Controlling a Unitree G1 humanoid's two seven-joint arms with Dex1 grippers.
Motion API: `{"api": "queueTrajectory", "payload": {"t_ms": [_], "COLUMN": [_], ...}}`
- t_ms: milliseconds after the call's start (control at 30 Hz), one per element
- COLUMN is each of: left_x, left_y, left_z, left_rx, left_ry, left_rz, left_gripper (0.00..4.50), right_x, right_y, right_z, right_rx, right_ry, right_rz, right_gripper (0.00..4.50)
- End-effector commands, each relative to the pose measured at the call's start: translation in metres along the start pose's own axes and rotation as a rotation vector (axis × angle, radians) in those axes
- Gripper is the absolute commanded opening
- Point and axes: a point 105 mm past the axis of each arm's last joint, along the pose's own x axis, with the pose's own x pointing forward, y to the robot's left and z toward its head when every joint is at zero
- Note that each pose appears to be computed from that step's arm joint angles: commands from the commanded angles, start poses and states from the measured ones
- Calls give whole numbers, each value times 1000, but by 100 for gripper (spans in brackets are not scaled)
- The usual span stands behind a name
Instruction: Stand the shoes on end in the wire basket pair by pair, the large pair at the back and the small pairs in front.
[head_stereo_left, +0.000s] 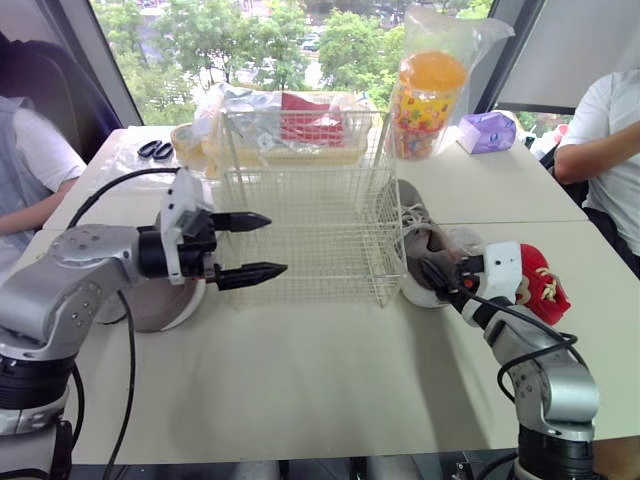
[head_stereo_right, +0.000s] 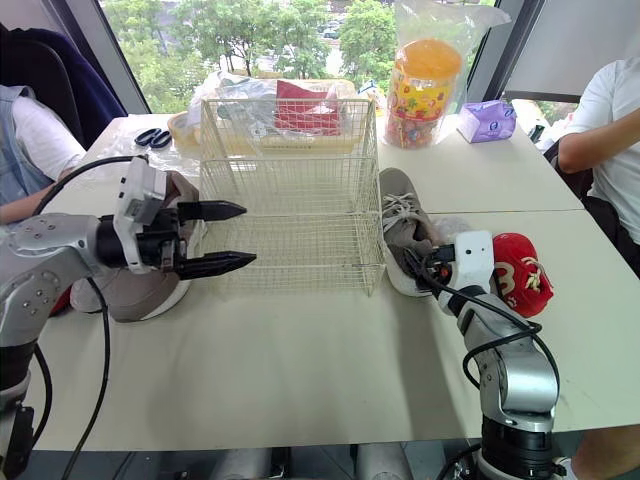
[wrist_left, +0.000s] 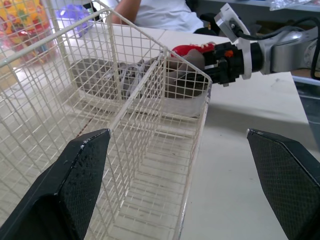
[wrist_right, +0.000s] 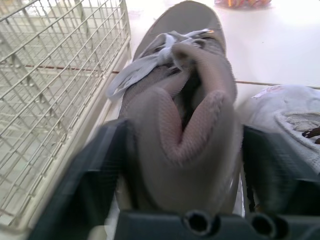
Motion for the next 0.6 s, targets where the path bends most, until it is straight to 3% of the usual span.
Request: {"api": "queueTrajectory", "payload": {"t_ms": [33,133,167,367,600], "left_x": [-6,-6,-6,-5,-2], "left_y": [-1,-1,0,2,6], "left_z": [12,13,13,14,18], "left_rx": [54,57,59,64,58], "left_ry": [-16,-15,-14,-16,-33], "left_rz": [20,25,26,28,16], "left_gripper": [450,450,450,450,450], "right_x": [-1,-3,-3,-6,-20], "right_y": [2,5,7,6,-19], "right_z": [0,-5,-6,8,117], "right_rx": [19,27,36,73,24], "right_ry": [-6,0,0,-68,-442], "right_rz": [-2,-6,-5,-55,-209], "right_gripper": [165,32,18,17,17]}}
